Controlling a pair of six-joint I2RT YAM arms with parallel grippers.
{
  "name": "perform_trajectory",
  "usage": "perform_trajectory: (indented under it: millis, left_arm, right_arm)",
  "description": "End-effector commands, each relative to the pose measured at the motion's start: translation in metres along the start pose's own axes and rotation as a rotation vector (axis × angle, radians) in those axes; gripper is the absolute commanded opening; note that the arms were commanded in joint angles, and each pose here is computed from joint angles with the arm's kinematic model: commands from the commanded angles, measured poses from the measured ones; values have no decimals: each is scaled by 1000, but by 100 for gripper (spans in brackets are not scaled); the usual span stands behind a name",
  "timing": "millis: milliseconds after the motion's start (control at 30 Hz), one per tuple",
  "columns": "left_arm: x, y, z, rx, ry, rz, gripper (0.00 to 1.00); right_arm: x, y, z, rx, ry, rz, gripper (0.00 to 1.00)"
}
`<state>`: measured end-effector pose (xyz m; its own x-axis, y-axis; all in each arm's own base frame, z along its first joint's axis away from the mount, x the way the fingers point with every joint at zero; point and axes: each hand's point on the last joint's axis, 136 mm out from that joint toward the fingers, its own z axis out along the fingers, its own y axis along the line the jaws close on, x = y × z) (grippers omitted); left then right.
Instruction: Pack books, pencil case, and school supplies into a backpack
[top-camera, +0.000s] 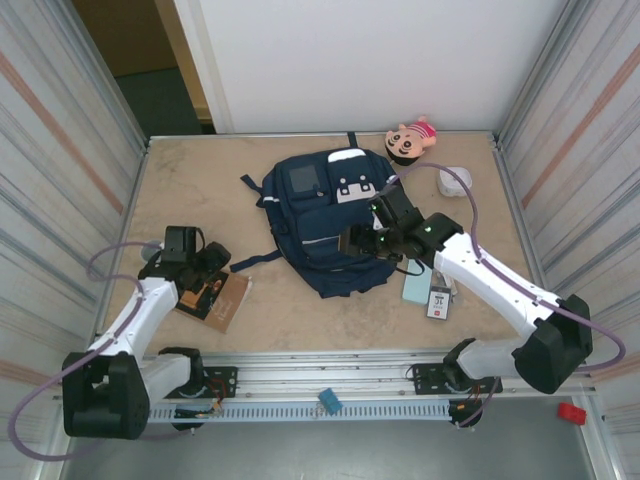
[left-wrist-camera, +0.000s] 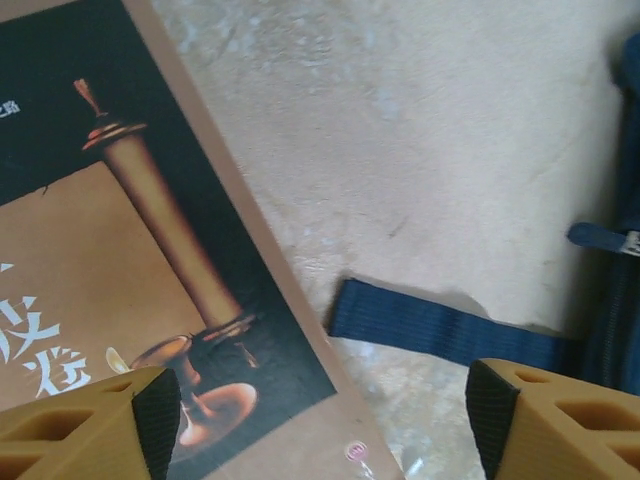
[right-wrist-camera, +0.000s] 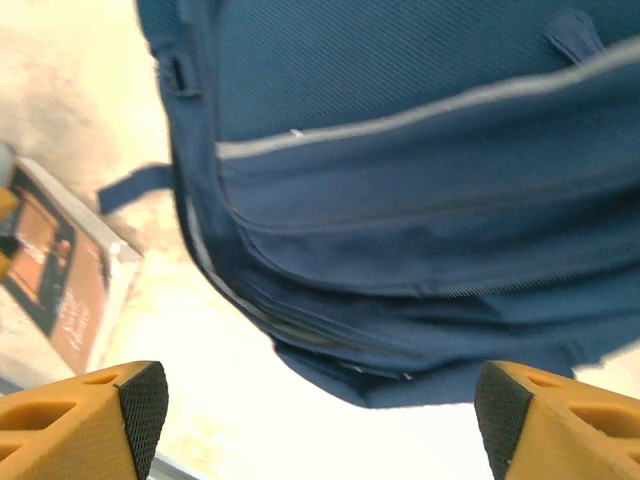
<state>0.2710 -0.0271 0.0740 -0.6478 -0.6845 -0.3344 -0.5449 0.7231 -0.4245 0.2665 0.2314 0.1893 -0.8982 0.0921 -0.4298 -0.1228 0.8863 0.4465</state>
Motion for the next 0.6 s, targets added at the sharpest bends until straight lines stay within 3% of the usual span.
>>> perform_trajectory:
  millis: [0,133,300,467,567]
  left_arm:
    - [4,1,15,6,29,24,78]
    - [18,1,38,41,69,25,77]
    - [47,-32,53,112,146,131,78]
    - [67,-75,53,200,195,231,78]
    - [60,-99,38,250,174,259,78]
  right_arm:
    - [-18,27,5,-94,-74,-62,81]
    - [-19,38,16,-142,-69,-84,80]
    - [-19,48,22,-200,-74,-101,80]
    - [-24,64,22,-242,-67,-150,80]
    - [-25,69,25,-255,-65,-163,79]
